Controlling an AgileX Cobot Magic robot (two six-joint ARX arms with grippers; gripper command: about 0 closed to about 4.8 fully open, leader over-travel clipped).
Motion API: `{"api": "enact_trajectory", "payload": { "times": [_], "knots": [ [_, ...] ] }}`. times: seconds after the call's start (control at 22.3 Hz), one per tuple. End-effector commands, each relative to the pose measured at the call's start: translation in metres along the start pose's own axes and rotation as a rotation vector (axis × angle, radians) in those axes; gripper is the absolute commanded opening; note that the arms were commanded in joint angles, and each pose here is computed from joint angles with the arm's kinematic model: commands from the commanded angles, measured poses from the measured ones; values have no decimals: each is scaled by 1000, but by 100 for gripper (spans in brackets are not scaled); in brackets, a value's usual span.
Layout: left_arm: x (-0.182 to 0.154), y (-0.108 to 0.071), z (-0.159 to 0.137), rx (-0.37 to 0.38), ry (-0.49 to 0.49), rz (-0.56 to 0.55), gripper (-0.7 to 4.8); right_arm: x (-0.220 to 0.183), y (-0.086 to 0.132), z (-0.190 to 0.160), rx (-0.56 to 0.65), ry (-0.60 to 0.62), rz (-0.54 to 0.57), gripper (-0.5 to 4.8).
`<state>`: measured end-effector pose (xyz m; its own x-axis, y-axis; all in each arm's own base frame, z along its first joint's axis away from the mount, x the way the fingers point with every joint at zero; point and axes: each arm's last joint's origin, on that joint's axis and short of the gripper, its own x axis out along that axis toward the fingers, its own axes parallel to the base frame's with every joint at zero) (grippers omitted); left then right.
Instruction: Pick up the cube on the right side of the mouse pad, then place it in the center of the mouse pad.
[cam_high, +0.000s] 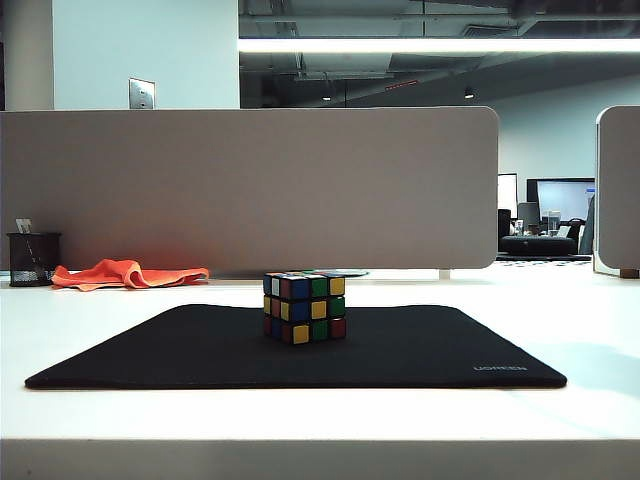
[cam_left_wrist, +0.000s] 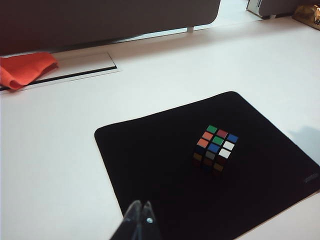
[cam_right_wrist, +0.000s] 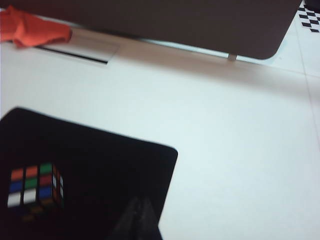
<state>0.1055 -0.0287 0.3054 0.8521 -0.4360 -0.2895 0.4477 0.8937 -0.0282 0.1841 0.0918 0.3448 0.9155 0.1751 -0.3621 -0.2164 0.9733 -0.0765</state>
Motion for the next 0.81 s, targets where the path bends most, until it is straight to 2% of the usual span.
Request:
{"api": "enact_trajectory", "payload": {
  "times": [0.04,0.22,0.4,0.58,0.63,0.67,0.72,0.76,0.81],
  "knots": [
    [0,0,-9,-1,0,4,-6,-14,-5,-22,-53,-36,0,-6],
    [4,0,-28,-11,36,6,-6,-33,-11,-54,-52,-61,0,-5],
    [8,0,-44,-23,65,6,-6,-55,-19,-75,-28,-138,-6,-5],
    [12,1,-53,-33,83,9,-6,-74,-28,-96,-7,-179,-73,-5],
    [12,1,-55,-43,94,12,-6,-78,-30,-102,-7,-172,-95,-5],
    [13,1,-57,-109,103,13,-6,-86,-33,-113,6,-155,-108,-5],
    [14,1,-58,-144,100,15,-6,-90,-34,-117,17,-152,-108,-5],
    [17,2,-59,-169,73,17,-6,-95,-36,-125,26,-172,-108,-5],
    [18,2,-60,-162,57,19,-6,-96,-37,-128,34,-192,-113,-5]
  ]
}}
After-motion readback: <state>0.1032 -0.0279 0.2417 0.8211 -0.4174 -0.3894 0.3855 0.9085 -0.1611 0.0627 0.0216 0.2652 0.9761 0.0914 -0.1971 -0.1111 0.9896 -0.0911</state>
